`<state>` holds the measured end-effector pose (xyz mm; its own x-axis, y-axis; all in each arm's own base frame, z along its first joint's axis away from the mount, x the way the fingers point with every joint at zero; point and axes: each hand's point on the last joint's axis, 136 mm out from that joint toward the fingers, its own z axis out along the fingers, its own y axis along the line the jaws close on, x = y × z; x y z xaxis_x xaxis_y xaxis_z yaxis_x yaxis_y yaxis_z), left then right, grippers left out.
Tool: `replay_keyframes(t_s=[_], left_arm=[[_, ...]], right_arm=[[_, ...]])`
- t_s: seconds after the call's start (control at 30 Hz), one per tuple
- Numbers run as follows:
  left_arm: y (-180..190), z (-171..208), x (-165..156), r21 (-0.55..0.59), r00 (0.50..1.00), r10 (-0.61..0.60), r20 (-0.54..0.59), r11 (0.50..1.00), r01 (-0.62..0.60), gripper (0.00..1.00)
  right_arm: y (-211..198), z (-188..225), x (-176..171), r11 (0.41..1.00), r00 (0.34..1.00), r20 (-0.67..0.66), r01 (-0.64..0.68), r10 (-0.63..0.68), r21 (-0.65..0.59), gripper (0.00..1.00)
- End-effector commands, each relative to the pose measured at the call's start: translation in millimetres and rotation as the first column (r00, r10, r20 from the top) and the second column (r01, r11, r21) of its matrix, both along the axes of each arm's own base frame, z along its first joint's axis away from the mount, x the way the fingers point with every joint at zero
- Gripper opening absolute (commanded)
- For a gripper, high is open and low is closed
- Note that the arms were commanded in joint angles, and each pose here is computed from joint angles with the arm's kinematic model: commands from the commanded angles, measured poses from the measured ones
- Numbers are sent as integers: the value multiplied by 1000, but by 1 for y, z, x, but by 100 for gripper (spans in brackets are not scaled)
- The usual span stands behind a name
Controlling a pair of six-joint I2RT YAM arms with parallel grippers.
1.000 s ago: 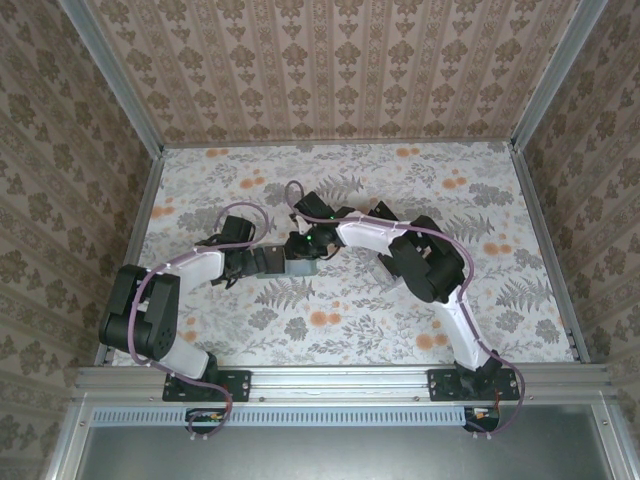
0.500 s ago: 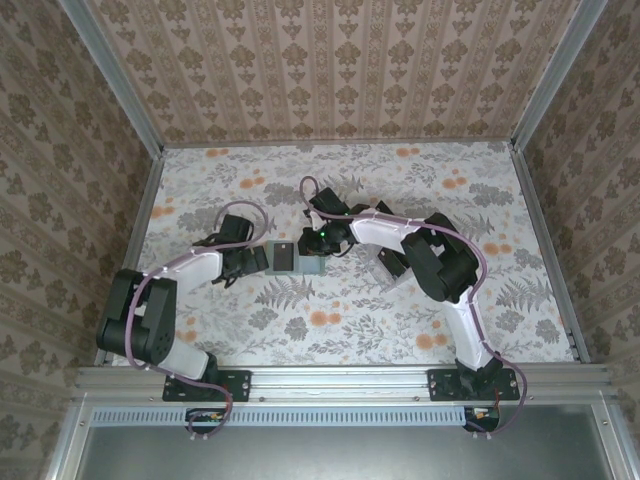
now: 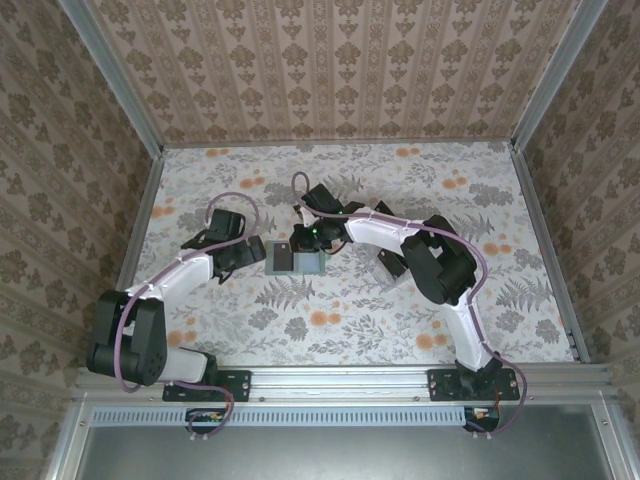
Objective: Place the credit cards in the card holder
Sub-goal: Insert the credit card into the card slot.
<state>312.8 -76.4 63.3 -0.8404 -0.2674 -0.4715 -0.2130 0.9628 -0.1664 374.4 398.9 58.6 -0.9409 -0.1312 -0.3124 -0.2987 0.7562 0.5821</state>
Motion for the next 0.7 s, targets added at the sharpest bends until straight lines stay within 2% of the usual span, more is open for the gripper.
replay_keyframes(t_s=[0.0,0.43,0.67], left_arm=[[0,8,1,-9,1000,-10,6,1000,10,100],[-5,7,3,-41,1000,-19,15,999,20,100],[-14,9,7,-81,998,-48,42,995,52,100]], right_arm=[[8,-12,-3,1000,999,-33,-16,16,-3,8],[22,-27,-4,1000,997,-69,-30,30,7,7],[29,12,-3,997,999,-24,-42,44,70,8]])
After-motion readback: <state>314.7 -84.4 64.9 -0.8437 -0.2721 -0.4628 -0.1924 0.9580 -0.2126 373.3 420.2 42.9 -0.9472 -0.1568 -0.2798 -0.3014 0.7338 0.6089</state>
